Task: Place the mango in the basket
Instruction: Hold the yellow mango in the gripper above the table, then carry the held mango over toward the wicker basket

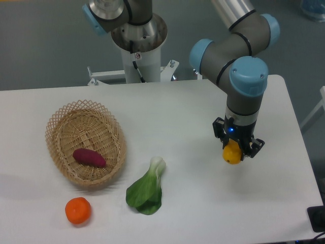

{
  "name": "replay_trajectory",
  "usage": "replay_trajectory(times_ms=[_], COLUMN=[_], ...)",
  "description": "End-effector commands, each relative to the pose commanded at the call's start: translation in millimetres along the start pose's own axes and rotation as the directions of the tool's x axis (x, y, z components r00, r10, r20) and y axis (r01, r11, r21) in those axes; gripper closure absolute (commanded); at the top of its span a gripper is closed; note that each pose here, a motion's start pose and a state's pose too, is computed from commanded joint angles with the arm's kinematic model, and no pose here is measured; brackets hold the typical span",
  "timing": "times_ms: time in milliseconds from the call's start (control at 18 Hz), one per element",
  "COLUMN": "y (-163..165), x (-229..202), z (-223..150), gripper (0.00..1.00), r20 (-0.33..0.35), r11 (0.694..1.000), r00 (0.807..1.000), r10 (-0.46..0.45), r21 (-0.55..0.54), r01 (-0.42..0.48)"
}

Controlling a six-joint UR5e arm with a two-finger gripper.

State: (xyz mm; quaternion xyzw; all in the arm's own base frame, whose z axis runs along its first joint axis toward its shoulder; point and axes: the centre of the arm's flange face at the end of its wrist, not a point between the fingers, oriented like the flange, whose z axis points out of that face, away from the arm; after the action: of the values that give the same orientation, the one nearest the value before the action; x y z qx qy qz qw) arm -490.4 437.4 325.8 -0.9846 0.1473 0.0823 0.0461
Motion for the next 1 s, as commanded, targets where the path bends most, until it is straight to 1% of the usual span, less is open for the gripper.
replay_trajectory(times_ms=[611, 778, 1000], y=[-3.9, -21.1, -47.8], x=[6.3, 18.5, 43.9], z=[4.6, 0.5, 3.9], gripper=[0.74, 0.74, 0.73], r20=[-0.012, -0.016, -0.042], r11=[1.0, 0.999, 0.997], r00=[1.0, 0.999, 0.997], r10=[0.007, 0.034, 0.072], r21=[0.003, 0.019, 0.032], r01=[-0.007, -0.034, -0.07])
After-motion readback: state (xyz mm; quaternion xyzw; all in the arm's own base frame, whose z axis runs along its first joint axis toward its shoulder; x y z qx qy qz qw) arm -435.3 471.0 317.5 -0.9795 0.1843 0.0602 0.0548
